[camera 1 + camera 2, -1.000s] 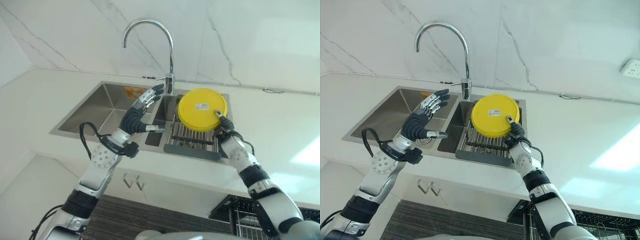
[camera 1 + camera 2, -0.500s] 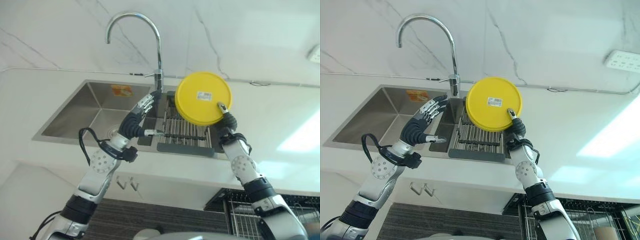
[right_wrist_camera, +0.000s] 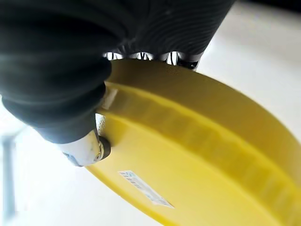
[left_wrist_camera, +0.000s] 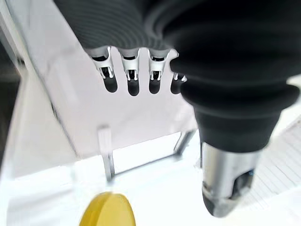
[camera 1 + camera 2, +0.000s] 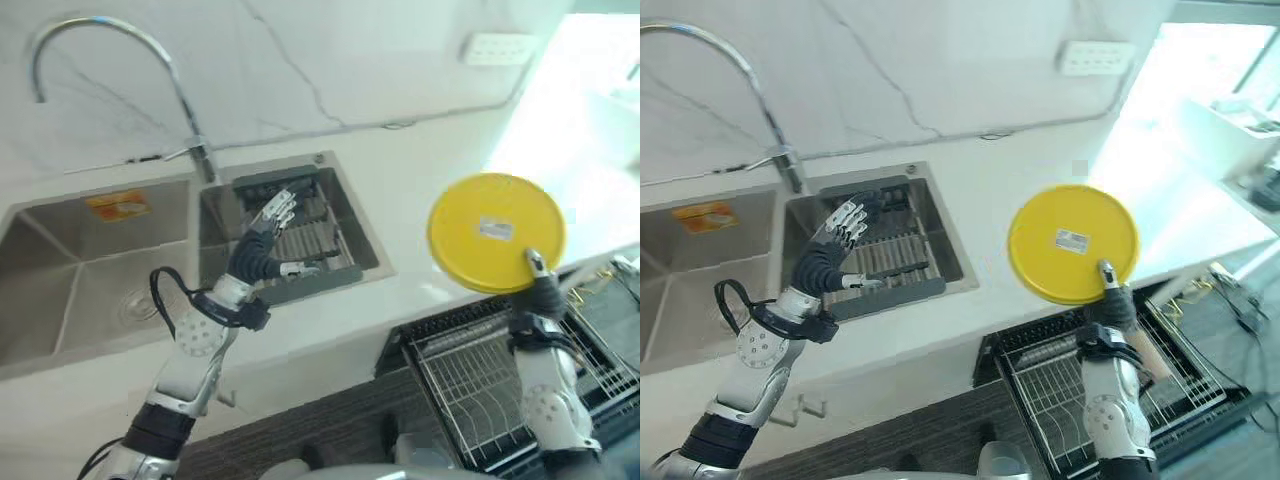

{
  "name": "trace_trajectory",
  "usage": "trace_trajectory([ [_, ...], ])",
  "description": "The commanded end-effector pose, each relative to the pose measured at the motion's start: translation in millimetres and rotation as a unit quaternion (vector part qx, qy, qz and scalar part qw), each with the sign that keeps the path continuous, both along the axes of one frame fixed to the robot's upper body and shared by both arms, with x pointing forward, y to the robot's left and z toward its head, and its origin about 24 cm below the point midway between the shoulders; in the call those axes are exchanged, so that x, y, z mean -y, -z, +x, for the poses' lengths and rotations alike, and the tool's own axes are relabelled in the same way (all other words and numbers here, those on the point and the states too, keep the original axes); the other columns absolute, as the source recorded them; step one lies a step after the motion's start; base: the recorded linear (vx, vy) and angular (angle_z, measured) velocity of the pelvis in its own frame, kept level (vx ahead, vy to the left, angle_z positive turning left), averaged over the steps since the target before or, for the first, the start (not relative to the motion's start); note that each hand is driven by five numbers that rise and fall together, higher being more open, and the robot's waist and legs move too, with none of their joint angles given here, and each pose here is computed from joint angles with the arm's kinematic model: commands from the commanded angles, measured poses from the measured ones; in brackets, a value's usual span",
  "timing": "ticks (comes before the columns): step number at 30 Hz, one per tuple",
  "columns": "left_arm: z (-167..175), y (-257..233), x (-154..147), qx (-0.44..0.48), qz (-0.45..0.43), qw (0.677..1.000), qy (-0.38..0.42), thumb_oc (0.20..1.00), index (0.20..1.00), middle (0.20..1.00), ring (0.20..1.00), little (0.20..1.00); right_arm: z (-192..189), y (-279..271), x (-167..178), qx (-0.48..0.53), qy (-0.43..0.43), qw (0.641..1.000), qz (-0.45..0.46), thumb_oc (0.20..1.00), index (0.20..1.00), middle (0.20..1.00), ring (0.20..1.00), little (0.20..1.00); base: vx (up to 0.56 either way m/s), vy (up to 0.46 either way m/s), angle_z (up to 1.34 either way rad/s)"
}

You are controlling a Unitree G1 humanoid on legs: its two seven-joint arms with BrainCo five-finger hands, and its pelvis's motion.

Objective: Place the dishes in the dishwasher.

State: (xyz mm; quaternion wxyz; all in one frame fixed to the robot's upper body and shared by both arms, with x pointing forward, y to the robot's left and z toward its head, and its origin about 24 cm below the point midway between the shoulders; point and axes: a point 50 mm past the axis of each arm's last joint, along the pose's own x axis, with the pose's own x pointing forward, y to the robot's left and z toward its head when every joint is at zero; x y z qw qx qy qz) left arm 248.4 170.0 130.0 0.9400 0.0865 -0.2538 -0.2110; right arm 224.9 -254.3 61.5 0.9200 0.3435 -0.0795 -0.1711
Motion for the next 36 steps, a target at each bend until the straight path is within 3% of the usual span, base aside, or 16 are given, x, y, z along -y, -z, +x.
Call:
trace_trajectory([
  [1,-7.1,-21.1,-2.7,0.069,0.007,0.998,-0.008,1.000,1.000,1.000,1.000,1.000,10.6,-54.4,-0.3,0.140,-0.012,0.989,-0.048,0.200,0.200,0.200,0.200,0.200,-0.11,-0.006,-0.46],
  [9,-7.5,-23.1,-10.2,0.078,0.017,0.996,-0.036,1.000,1.000,1.000,1.000,1.000,-0.9,-56.5,14.6,0.165,0.008,0.985,-0.044,0.200,0.200,0.200,0.200,0.200,-0.14,-0.022,-1.22],
  [14,-7.5,-18.8,-15.7,0.070,0.024,0.995,-0.062,1.000,1.000,1.000,1.000,1.000,6.8,-58.1,-5.9,0.175,-0.007,0.984,-0.039,0.200,0.200,0.200,0.200,0.200,-0.01,-0.264,-1.11],
  [26,-8.2,-15.6,-3.3,0.077,0.027,0.996,-0.024,1.000,1.000,1.000,1.000,1.000,6.8,-54.5,-14.0,0.174,-0.042,0.983,-0.048,0.200,0.200,0.200,0.200,0.200,-0.06,-0.180,-0.10],
  [31,-16.2,-9.8,-11.1,0.076,0.013,0.995,-0.059,1.000,1.000,1.000,1.000,1.000,18.9,-49.0,-42.1,0.142,-0.164,0.974,-0.062,0.200,0.200,0.200,0.200,0.200,0.12,0.016,-0.36],
  [36,-15.4,-7.2,-14.5,0.076,0.009,0.994,-0.074,1.000,1.000,1.000,1.000,1.000,26.4,-32.2,-69.0,0.096,-0.227,0.966,-0.076,0.200,0.200,0.200,0.200,0.200,0.19,0.270,-2.21],
])
